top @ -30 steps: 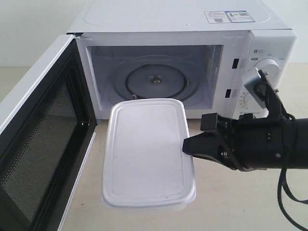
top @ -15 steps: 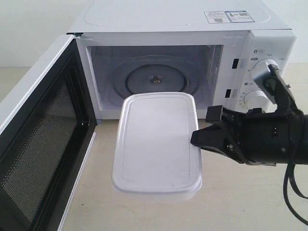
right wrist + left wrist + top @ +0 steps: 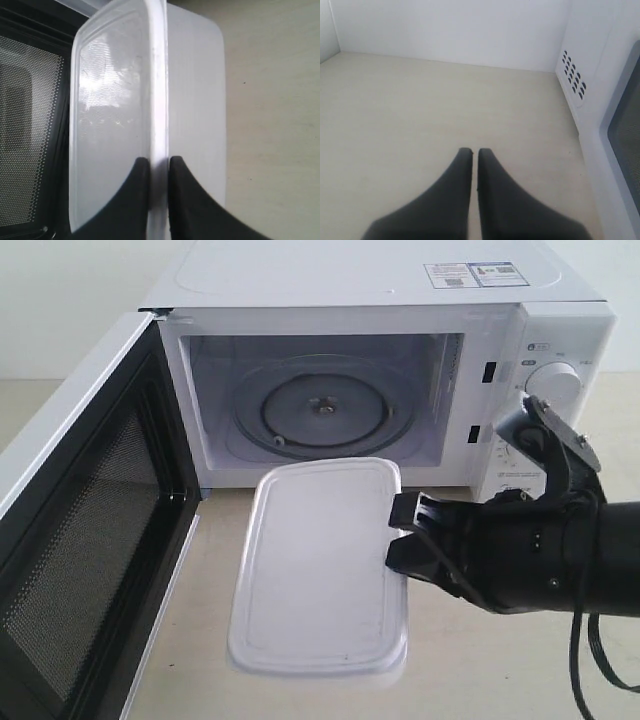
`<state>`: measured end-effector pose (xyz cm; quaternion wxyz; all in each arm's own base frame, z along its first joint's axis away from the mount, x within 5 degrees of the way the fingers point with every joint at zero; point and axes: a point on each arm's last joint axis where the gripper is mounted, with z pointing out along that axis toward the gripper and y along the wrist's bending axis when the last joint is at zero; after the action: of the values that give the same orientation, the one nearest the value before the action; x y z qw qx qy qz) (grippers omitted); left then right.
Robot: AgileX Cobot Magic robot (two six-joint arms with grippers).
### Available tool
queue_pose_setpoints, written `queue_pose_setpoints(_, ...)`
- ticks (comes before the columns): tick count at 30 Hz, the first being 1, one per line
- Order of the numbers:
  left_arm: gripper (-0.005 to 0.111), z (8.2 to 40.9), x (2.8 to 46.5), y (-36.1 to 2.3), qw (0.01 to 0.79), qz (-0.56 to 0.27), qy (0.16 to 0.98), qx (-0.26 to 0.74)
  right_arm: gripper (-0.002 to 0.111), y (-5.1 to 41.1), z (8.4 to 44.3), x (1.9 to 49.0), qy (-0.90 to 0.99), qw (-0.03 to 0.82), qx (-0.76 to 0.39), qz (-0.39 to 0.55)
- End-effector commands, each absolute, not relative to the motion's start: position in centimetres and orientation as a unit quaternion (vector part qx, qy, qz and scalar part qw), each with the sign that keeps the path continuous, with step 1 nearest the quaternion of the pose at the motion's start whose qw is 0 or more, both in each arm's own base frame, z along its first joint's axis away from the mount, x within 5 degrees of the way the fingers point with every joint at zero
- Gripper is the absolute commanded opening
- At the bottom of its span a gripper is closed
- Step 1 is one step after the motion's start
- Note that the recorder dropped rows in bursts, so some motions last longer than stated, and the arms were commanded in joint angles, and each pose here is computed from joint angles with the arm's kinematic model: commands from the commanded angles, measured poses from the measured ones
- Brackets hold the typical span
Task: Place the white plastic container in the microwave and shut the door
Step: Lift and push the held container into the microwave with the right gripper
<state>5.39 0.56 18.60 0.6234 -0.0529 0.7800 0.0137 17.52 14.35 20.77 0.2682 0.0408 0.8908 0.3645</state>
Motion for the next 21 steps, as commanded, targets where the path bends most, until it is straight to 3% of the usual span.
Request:
queue_pose_setpoints(1,0.004,18.5,5.4,0.6,0.623,0.014,0.78,-0.052,0.0,14.8,21.4,17.0,0.892,0.297,0.05,0.337)
queue_pose_setpoints(9,0.004,18.5,5.4,0.6,0.623,0.014,0.78,-0.052,0.0,15.3,22.5,16.6,0.869,0.338,0.091,0.35)
queue_pose_setpoints(14,0.004,18.5,5.4,0.6,0.623,0.014,0.78,-0.052,0.0,15.8,23.3,16.6,0.82,0.359,0.12,0.429)
queue_pose_setpoints(21,0.004,18.5,5.4,0.6,0.623,0.014,0.78,-0.052,0.0,16.1,20.7,17.1,0.79,0.355,0.168,0.471)
